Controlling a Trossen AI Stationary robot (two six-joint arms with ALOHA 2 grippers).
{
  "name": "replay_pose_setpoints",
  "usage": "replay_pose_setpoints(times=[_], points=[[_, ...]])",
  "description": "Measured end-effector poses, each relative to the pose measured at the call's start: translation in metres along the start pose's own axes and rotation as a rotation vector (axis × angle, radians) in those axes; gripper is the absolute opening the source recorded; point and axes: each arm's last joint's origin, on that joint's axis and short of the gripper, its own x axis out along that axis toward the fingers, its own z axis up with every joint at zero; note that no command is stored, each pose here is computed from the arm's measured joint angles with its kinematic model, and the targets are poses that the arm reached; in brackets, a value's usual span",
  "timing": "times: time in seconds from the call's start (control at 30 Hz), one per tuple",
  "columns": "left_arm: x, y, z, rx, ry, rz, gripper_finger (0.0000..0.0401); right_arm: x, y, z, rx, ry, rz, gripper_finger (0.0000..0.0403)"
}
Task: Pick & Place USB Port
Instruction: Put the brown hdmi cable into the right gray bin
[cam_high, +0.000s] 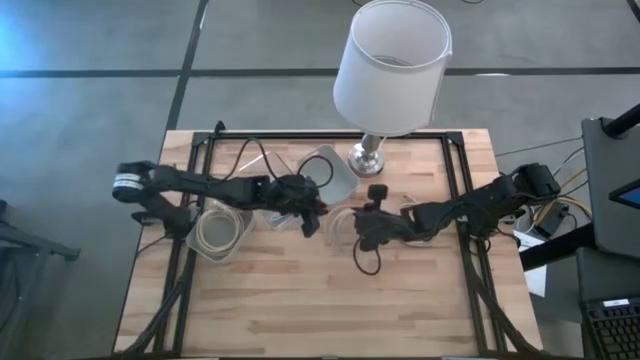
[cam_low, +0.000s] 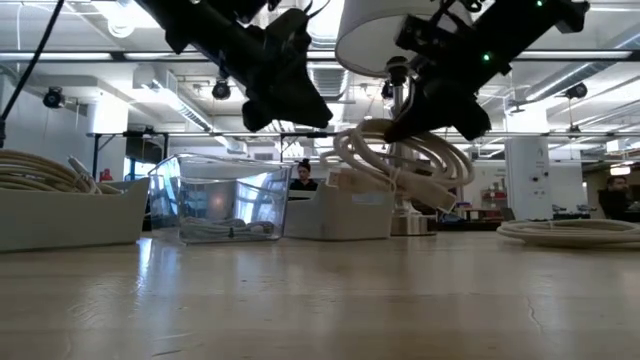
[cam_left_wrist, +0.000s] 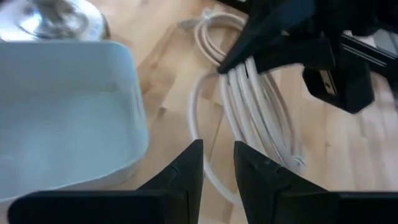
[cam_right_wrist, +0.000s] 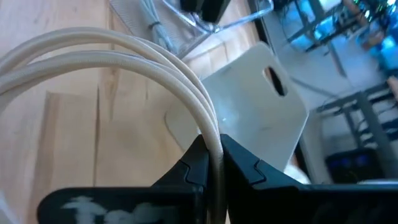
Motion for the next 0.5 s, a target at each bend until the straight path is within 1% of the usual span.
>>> replay_pose_setpoints(times=[0.27,0.37,0.5], points=[[0.009,0.004,0.004,-0.014,0.043,-0.085,0.0095,-0.002,-0.003,0.009,-0.201,-0.02,-0.016,0.002],[0.007,0.007,0.007,-0.007,0.028,-0.085,0.011,-0.002,-0.004,0.01,-0.27,-0.02,-0.017,0.002],[0.006,0.01,0.01,0.007,0.013,-0.093,0.0145,-0.003,-0.004,0.012,-0.342,-0.024,-0.02,0.002]])
